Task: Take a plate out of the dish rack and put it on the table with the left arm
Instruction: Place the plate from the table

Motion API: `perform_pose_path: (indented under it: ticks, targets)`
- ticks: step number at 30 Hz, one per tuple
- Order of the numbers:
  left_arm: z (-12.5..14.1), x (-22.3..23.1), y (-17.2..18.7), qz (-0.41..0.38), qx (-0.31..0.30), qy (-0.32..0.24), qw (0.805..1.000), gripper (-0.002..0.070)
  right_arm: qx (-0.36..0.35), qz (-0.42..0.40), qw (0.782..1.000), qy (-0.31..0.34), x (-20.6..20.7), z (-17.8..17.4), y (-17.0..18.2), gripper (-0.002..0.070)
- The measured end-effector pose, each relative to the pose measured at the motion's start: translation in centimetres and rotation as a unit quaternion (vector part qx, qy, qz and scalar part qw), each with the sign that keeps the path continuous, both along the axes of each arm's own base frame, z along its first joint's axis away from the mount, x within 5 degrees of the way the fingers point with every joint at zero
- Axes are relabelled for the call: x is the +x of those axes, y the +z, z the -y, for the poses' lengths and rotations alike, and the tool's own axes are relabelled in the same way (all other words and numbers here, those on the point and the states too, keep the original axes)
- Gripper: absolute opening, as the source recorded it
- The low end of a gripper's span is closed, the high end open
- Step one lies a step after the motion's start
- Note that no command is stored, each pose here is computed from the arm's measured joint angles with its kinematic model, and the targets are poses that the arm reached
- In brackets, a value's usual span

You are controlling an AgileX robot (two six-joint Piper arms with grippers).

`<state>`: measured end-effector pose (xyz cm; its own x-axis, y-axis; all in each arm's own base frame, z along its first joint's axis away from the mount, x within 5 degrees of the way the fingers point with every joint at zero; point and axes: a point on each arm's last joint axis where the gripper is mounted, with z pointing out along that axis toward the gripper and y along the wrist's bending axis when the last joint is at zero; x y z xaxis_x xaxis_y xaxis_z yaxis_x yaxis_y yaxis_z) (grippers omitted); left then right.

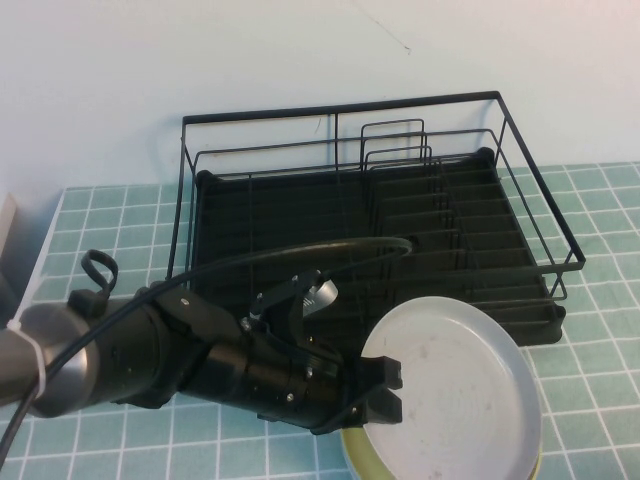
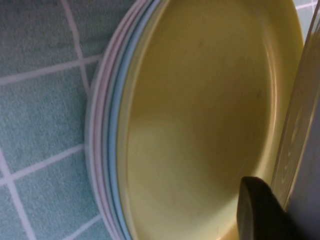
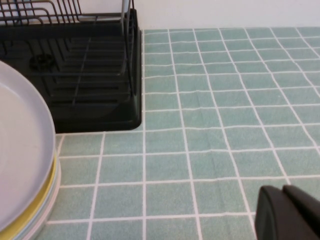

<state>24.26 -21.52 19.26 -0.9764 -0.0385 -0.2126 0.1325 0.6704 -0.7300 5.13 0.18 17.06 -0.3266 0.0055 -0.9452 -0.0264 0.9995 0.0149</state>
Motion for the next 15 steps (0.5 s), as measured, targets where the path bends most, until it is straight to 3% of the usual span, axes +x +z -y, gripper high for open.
perform_pose_path:
  ticks: [3,11,15]
  targets:
    - [-0.02,0.02,-0.01,0.001,0.001,0.001,1.0,0.0134,0.0,0.0,1.0,0.0,0.0,0.0,0.0,-0.0001]
    - [0.16,-0.56,0.21,-0.017,-0.011,-0.023,1.0,0.0481,0.0,0.0,1.0,0.0,0.0,0.0,0.0,-0.0001]
    - [-0.3,-0.93,0.57,-0.012,0.0,-0.051,0.999,0.0524,0.0,0.0,1.0,0.0,0.0,0.0,0.0,-0.0001]
